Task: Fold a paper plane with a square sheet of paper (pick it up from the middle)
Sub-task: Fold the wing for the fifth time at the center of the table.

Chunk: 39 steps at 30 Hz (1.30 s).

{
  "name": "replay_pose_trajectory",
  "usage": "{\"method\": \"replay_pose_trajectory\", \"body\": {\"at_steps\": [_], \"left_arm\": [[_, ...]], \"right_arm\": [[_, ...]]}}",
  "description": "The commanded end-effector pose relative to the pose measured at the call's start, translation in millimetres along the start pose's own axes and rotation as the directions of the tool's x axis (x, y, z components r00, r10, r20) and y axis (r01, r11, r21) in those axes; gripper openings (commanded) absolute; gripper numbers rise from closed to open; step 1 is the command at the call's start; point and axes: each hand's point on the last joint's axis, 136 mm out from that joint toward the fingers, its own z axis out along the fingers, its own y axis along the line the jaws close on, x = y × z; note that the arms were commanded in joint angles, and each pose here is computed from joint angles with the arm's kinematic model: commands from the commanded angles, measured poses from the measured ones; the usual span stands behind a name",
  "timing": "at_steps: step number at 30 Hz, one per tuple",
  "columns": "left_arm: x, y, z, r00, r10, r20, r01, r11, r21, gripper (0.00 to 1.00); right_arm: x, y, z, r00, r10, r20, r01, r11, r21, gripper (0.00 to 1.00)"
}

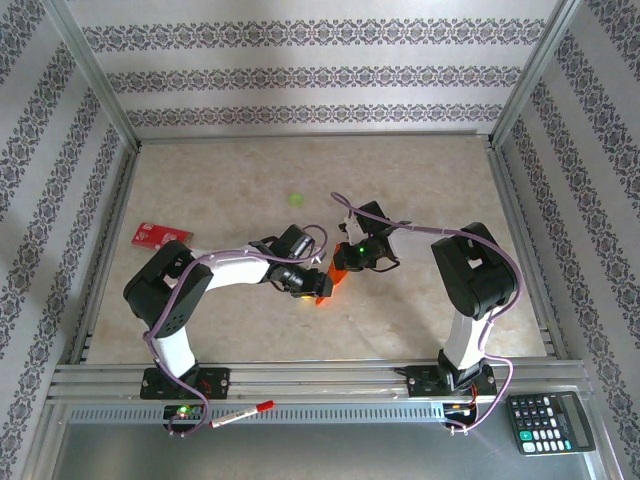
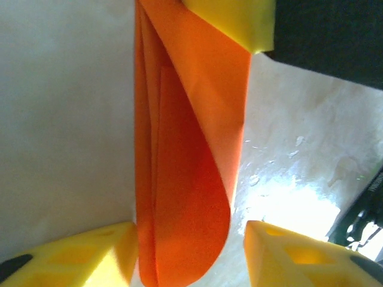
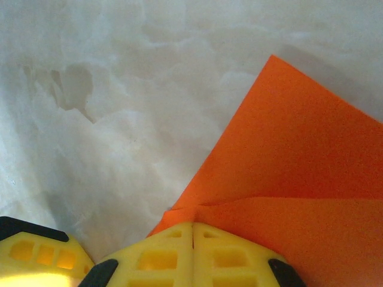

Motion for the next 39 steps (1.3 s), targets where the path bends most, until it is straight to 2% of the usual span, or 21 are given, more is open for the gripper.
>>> {"method": "replay_pose_trajectory", "body": {"at_steps": [1,9,26,34,39], "left_arm": [[10,6,19,0.998,0.035,-0.044,-0.036,0.999,-0.023,0.41],[11,2,19,0.999,0.011,-0.052,-0.009,0.999,0.038,0.3],[20,14,24,0.997,-0.035,-0.069,0.038,0.998,0.043,0.18],[21,18,25,0.996,-0.037,-0.077,0.04,0.999,0.033,0.17],[21,18,26,0.996,-0.04,-0.08,0.043,0.999,0.031,0.17]], "right_arm": [[8,-13,4,0.999,0.002,-0.039,0.0,0.999,0.048,0.05],[8,-14,1,0.999,-0.006,-0.044,0.008,0.999,0.05,0.05],[-11,-1,-13,0.999,-0.036,0.0,0.036,0.999,0.017,0.1],[-4,15,-19,1.0,-0.025,0.013,0.026,0.999,-0.048,0.12],[5,6,-10,1.0,-0.008,-0.005,0.008,1.0,-0.024,0.11]]}}
